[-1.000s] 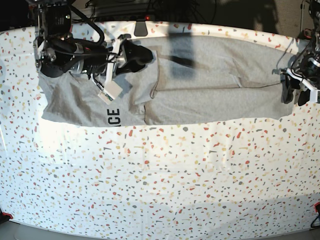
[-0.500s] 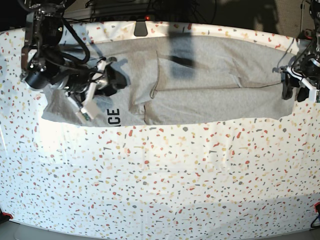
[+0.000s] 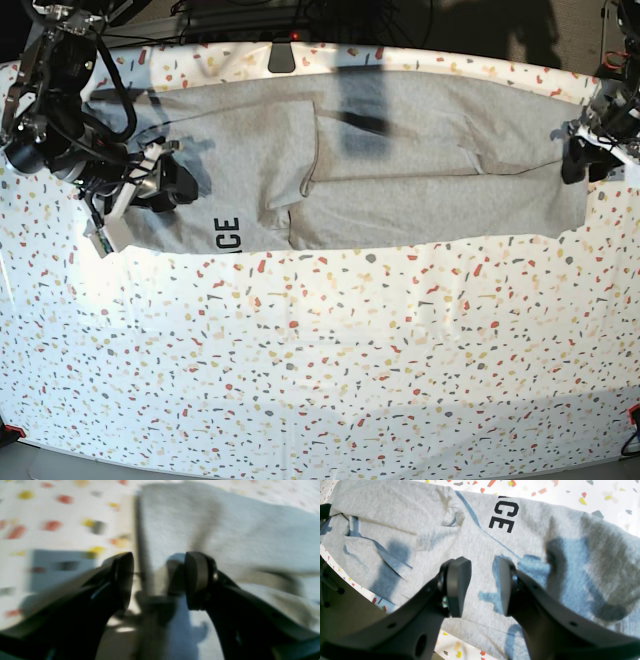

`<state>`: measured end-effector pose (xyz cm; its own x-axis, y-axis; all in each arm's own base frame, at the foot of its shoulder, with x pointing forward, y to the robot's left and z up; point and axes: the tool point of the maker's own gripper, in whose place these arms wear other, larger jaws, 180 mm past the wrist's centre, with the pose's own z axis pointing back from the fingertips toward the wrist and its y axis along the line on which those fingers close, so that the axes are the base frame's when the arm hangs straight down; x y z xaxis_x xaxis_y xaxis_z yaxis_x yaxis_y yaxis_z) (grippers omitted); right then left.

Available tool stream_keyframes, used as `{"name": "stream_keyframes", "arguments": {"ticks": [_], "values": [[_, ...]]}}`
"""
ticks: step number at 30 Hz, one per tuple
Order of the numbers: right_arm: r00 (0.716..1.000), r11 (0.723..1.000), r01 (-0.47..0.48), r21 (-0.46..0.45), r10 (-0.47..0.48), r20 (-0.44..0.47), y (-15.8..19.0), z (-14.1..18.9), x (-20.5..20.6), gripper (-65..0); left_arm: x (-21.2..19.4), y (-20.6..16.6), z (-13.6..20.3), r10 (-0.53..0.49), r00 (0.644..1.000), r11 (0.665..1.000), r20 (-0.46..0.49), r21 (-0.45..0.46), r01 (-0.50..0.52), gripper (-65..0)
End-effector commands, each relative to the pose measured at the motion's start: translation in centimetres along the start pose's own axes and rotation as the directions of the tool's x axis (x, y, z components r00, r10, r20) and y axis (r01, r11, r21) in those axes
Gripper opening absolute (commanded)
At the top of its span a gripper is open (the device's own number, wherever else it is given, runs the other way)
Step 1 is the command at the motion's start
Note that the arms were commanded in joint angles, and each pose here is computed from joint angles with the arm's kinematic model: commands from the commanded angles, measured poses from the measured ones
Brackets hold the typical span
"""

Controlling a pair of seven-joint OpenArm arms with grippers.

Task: Fold the T-shirt properly
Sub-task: 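Fold the held end inward over the shirt with the right gripper, then grasp the opposite end with the left gripper and fold it inward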

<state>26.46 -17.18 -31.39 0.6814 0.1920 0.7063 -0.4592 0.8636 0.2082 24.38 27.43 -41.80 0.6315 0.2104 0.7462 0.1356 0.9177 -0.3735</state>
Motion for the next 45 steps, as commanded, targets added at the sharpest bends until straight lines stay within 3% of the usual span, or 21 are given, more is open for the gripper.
{"name": "stream_keyframes", "arguments": {"ticks": [1,5,7,11,14,17,21,25,30,36,41,45], "values": [[0.998,1.0,-0.026,0.003,0.026,0.055,0.1,0.5,1.6,-41.4,0.8,-0.4,0.1,-0.006,1.0,1.0,0.013,-0.027,0.006,-33.0],[0.998,1.0,-0.026,0.003,0.026,0.055,0.1,0.5,1.6,-41.4,-0.4,-1.3,-0.3,0.018,1.0,0.999,-0.012,-0.045,-0.019,-33.4],[0.998,1.0,-0.026,0.004,0.026,0.056,0.1,0.5,1.6,-41.4,-0.6,-1.6,-0.5,0.028,1.0,0.998,-0.007,-0.049,-0.029,-38.5],[0.998,1.0,-0.026,0.003,0.026,0.054,0.1,0.5,1.6,-41.4,0.0,-1.5,-0.5,0.029,0.999,0.998,0.027,-0.048,-0.027,-64.8],[0.998,1.0,-0.026,0.004,0.026,0.054,0.1,0.5,1.6,-41.4,1.4,-1.4,-0.4,0.031,0.994,0.999,0.103,-0.047,-0.026,-65.0],[0.998,1.0,-0.025,0.004,0.025,0.051,0.1,0.5,1.5,-41.4,2.4,1.4,-0.1,0.061,0.986,0.993,0.157,0.094,-0.077,-65.0],[0.998,1.0,-0.025,0.003,0.025,0.052,0.1,0.5,1.5,-41.4,3.0,4.5,0.9,-0.067,0.992,0.97,0.109,0.238,0.039,-65.0],[0.998,1.0,-0.025,0.004,0.024,0.052,0.1,0.5,1.5,-41.4,4.3,8.1,2.6,-0.132,0.988,0.914,0.075,0.394,0.093,-65.0],[0.998,1.0,-0.025,0.005,0.024,0.053,0.1,0.5,1.5,-41.4,6.0,9.6,3.8,-0.176,0.982,0.889,0.063,0.439,0.131,-65.0],[0.998,1.0,-0.025,0.004,0.025,0.053,0.1,0.5,1.5,-41.4,7.1,6.7,2.9,-0.185,0.983,0.912,0.023,0.377,0.163,-65.0],[0.998,1.0,-0.025,0.005,0.024,0.055,0.1,0.5,1.5,-41.4,7.6,-1.0,0.6,-0.114,0.991,0.974,0.07,0.205,0.098,-65.0],[0.998,1.0,-0.025,0.004,0.025,0.054,0.1,0.5,1.5,-41.4,6.8,-7.3,-1.0,-0.065,0.992,0.997,0.107,0.058,0.059,-65.0]]}}
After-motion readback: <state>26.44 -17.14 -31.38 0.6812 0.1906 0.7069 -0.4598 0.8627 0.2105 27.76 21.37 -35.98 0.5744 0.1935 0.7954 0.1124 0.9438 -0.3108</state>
